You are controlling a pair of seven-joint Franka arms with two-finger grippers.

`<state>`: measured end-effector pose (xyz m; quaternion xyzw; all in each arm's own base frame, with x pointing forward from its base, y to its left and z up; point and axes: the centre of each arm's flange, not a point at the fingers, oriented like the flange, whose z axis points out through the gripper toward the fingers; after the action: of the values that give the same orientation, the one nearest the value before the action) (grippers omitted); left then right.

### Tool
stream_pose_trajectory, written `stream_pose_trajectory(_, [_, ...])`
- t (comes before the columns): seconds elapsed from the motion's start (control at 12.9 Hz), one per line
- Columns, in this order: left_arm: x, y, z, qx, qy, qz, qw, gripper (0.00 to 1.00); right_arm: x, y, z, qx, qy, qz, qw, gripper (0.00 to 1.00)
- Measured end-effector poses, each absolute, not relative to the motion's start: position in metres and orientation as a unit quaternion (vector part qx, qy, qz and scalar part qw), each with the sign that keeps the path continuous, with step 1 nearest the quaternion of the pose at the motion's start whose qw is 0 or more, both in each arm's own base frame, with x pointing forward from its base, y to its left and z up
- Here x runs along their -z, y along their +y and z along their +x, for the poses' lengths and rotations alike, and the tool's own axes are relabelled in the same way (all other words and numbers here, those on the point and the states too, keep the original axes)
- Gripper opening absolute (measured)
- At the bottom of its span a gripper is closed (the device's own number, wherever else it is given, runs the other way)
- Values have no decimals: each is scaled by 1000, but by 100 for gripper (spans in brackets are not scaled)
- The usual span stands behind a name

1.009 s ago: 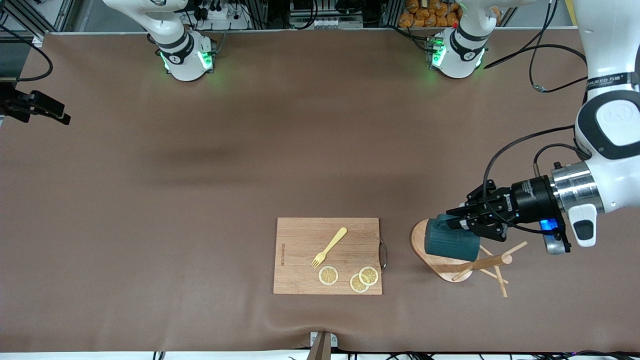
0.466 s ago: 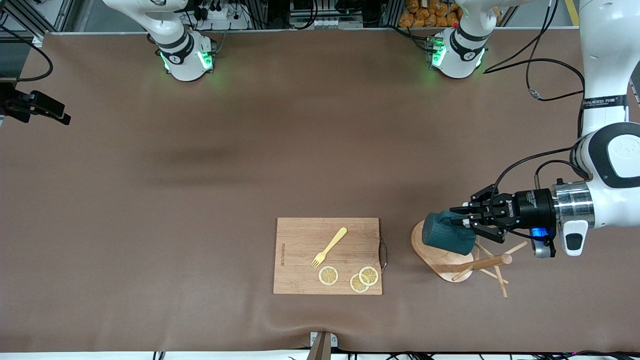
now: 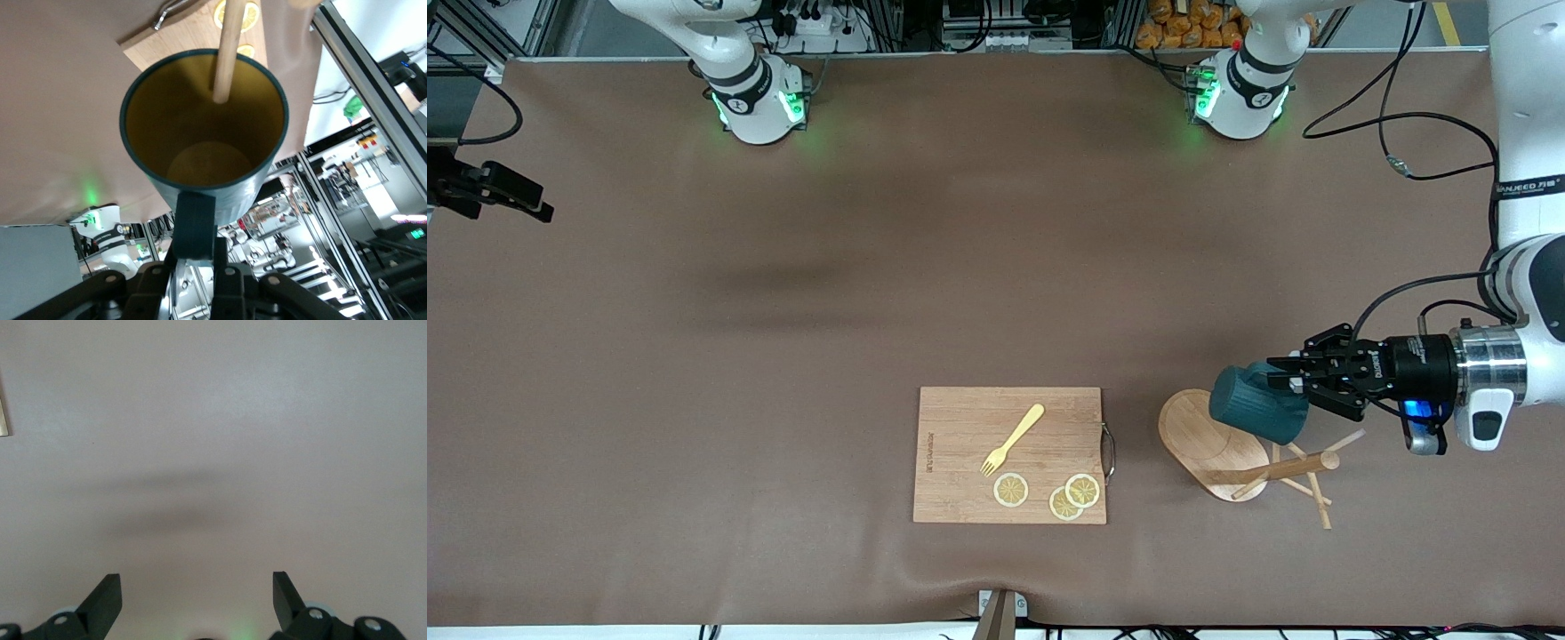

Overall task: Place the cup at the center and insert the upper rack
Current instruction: 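Slide the mug onto a mug-tree peg with the left gripper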

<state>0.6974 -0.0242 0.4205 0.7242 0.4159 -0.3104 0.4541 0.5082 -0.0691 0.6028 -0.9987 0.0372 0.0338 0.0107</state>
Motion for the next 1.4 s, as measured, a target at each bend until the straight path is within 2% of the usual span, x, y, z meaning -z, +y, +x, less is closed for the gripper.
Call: stream_pose_trajectory(1.4, [-352, 10, 712, 322, 402, 658, 550, 21, -604, -68, 509, -31, 33, -999, 0, 100])
